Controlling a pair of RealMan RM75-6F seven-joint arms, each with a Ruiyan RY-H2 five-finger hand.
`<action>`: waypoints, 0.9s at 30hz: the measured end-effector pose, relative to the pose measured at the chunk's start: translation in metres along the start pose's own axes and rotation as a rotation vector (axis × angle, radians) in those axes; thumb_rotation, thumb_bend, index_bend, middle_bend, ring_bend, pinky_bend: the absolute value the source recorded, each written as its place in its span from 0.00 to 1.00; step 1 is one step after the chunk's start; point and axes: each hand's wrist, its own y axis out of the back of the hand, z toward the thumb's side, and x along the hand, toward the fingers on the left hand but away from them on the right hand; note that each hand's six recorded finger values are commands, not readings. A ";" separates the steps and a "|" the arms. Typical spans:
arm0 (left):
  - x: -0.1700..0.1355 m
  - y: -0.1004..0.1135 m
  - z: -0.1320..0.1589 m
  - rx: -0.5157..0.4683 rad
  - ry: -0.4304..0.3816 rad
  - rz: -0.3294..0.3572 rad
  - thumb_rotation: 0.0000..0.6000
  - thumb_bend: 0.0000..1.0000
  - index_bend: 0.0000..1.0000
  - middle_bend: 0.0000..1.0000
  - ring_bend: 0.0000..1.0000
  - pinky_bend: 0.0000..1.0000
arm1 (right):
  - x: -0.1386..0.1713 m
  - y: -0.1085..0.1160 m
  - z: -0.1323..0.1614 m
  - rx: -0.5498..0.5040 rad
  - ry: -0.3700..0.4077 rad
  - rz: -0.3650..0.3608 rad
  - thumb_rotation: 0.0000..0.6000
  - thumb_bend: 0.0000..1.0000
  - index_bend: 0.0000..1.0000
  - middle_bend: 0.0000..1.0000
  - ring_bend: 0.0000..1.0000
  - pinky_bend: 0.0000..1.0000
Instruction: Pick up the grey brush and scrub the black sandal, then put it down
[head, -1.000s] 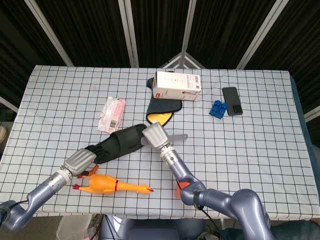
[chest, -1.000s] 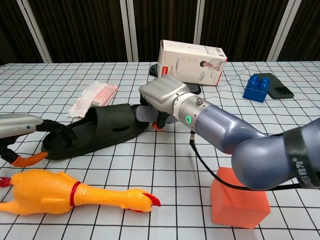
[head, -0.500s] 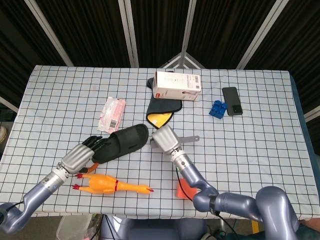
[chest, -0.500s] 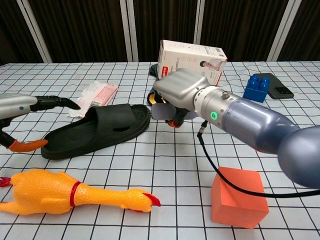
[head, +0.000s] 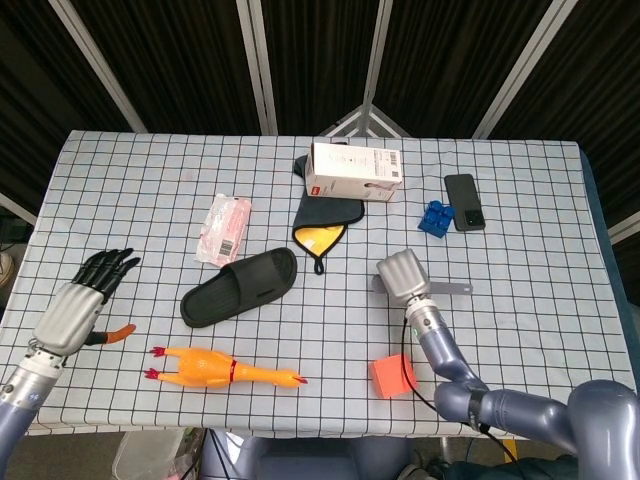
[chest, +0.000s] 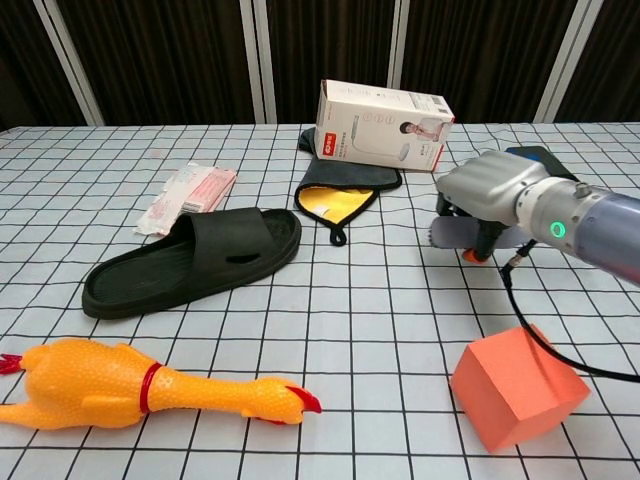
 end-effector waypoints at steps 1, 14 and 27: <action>-0.006 0.004 -0.003 -0.008 0.015 0.018 1.00 0.25 0.00 0.00 0.00 0.00 | 0.002 -0.005 -0.005 0.009 -0.005 0.015 1.00 0.86 0.87 0.76 0.61 0.77; -0.020 -0.001 -0.012 -0.061 0.050 0.035 1.00 0.25 0.00 0.00 0.00 0.00 | 0.020 -0.023 -0.028 -0.011 -0.004 0.109 1.00 0.86 0.60 0.67 0.58 0.77; -0.015 -0.010 -0.010 -0.093 0.049 0.008 1.00 0.26 0.00 0.00 0.00 0.00 | 0.027 -0.016 -0.019 -0.037 0.053 0.093 1.00 0.85 0.00 0.30 0.41 0.77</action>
